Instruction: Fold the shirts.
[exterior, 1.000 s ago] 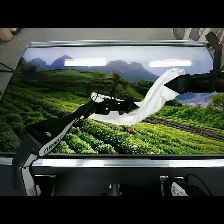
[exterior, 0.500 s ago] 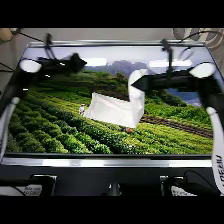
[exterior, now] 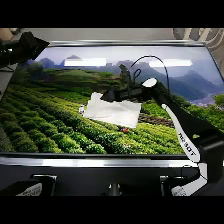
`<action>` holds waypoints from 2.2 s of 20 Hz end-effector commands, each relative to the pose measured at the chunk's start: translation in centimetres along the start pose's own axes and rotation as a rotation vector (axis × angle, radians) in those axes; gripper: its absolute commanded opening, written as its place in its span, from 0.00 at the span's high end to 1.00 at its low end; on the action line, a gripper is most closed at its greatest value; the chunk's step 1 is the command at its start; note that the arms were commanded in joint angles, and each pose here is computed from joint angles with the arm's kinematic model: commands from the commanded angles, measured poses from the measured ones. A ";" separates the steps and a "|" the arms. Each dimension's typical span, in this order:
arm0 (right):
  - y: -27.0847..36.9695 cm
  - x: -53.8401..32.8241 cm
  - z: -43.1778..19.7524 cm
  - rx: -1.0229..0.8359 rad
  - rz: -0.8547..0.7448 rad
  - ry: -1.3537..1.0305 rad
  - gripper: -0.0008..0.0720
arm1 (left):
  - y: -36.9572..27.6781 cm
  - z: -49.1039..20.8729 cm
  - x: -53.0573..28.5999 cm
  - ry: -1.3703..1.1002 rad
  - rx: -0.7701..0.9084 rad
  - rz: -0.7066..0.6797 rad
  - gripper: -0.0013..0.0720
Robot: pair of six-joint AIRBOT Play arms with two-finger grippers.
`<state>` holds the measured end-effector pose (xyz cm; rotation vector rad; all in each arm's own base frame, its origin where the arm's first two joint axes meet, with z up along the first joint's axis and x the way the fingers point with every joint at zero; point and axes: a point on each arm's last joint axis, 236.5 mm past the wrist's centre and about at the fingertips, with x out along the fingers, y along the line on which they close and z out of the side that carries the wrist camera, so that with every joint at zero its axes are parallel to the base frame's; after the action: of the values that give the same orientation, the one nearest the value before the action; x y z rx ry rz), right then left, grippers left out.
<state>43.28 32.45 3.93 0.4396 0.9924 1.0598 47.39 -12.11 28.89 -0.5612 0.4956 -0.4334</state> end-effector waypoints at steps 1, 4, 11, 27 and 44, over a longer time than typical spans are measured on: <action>-4.3 -7.4 -1.8 -0.043 -0.175 0.120 0.12 | 0.0 -0.4 -0.4 0.014 0.049 0.008 0.95; -12.4 -18.5 -6.7 0.094 -0.512 0.288 0.12 | 0.0 -0.5 -0.4 0.019 0.049 0.009 0.94; -14.7 -11.3 -12.1 0.406 -0.369 0.144 0.13 | -1.1 -1.2 0.0 0.035 0.055 -0.014 0.94; -19.9 -25.9 0.4 0.286 -0.359 -0.302 0.96 | -3.1 0.0 0.1 -0.025 0.002 -0.083 0.94; -21.8 -53.5 -32.4 0.970 -0.824 -0.163 0.96 | -4.8 -1.1 0.7 -0.003 0.022 -0.113 0.94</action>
<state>25.27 -29.24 -1.96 0.7802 1.1772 -0.1559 46.16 -16.50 30.73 -0.5726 0.4584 -0.5440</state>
